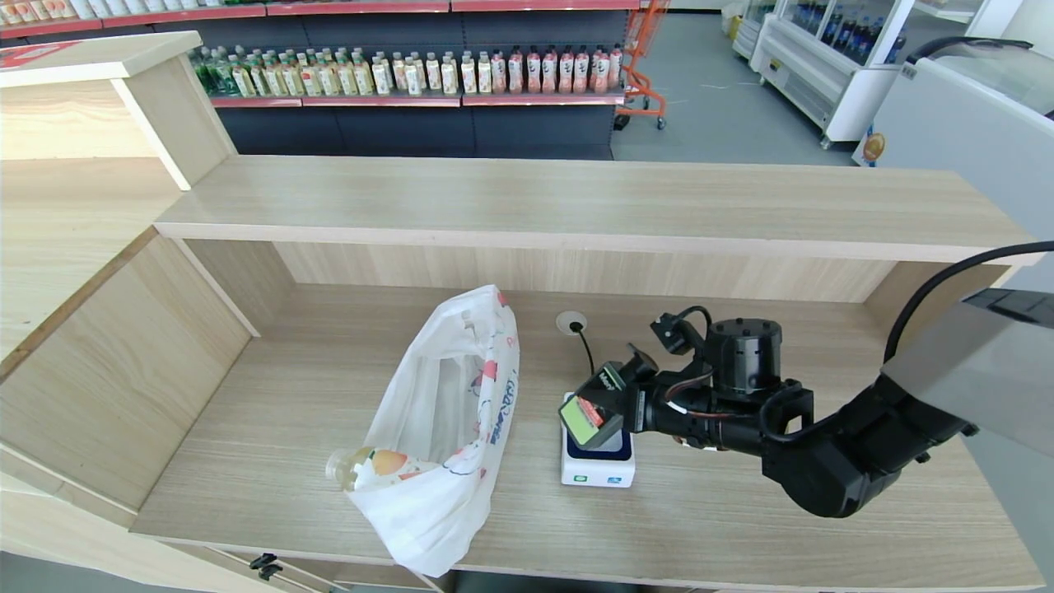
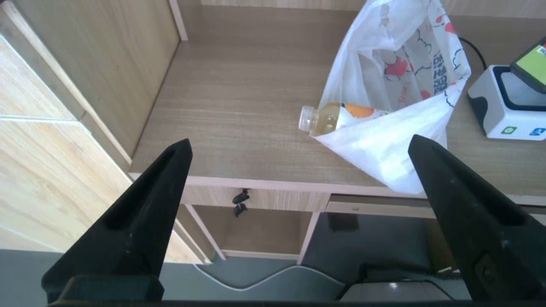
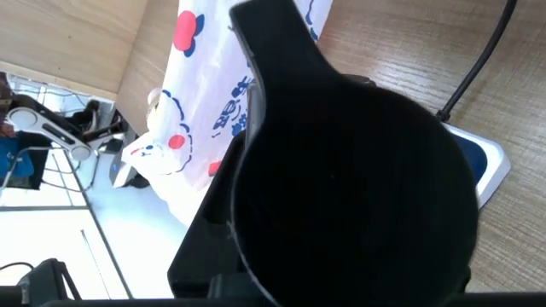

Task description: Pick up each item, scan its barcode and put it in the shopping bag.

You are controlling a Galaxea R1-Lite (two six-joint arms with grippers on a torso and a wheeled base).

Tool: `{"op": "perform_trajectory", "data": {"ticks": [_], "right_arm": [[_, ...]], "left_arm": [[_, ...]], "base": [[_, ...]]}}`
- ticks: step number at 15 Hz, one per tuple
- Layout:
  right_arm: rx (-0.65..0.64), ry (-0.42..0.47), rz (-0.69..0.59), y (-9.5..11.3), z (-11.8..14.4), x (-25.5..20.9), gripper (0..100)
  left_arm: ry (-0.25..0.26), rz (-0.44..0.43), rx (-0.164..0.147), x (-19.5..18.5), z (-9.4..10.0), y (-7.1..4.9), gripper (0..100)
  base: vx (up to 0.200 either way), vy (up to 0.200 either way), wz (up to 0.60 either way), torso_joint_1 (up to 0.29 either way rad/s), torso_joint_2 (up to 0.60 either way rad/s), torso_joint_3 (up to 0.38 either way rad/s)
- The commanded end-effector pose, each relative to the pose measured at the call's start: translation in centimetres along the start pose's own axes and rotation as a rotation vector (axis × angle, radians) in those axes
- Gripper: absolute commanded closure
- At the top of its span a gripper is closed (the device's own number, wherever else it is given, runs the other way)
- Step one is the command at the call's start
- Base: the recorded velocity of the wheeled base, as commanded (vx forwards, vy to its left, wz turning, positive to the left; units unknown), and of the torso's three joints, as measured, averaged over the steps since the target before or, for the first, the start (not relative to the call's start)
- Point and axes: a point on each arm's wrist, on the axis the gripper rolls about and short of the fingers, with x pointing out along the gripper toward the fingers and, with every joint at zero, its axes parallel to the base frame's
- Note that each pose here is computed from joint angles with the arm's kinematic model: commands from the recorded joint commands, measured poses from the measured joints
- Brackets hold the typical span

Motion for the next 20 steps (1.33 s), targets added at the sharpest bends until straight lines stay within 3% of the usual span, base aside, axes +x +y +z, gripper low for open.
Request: {"op": "perform_trajectory", "data": {"ticks": [1, 2, 5, 6, 10, 14, 20], "right_arm": [[-0.032, -0.064, 0.022, 1.3, 2.0, -1.3, 100], [-0.085, -0.107, 0.032, 2.2, 3.3, -2.3, 100], [-0.474, -0.18, -0.021, 4.0, 5.5, -5.7, 100], [-0.551, -0.194, -0.064, 4.4, 5.8, -6.1, 100], [-0.587, -0.214, -0.173, 7.1, 5.1, -5.1, 100], [-0.604, -0.219, -0.149, 9.3, 4.5, -4.4, 100], [-0.701, -0.205, -0.136, 10.7, 3.8, -0.7, 100]], "left_arm": [[0.0, 0.0, 0.0, 0.0, 0.0, 0.0, 0], [0.0, 0.0, 0.0, 0.0, 0.0, 0.0, 0], [0.0, 0.0, 0.0, 0.0, 0.0, 0.0, 0], [0.0, 0.0, 0.0, 0.0, 0.0, 0.0, 0], [0.0, 0.0, 0.001, 0.0, 0.0, 0.0, 0], [0.0, 0.0, 0.001, 0.0, 0.0, 0.0, 0], [0.0, 0.0, -0.002, 0.0, 0.0, 0.0, 0]], "base": [[0.0, 0.0, 0.0, 0.0, 0.0, 0.0], [0.0, 0.0, 0.0, 0.0, 0.0, 0.0], [0.0, 0.0, 0.0, 0.0, 0.0, 0.0], [0.0, 0.0, 0.0, 0.0, 0.0, 0.0], [0.0, 0.1, 0.0, 0.0, 0.0, 0.002], [0.0, 0.2, 0.0, 0.005, 0.0, 0.001], [0.0, 0.0, 0.0, 0.0, 0.0, 0.0]]}}
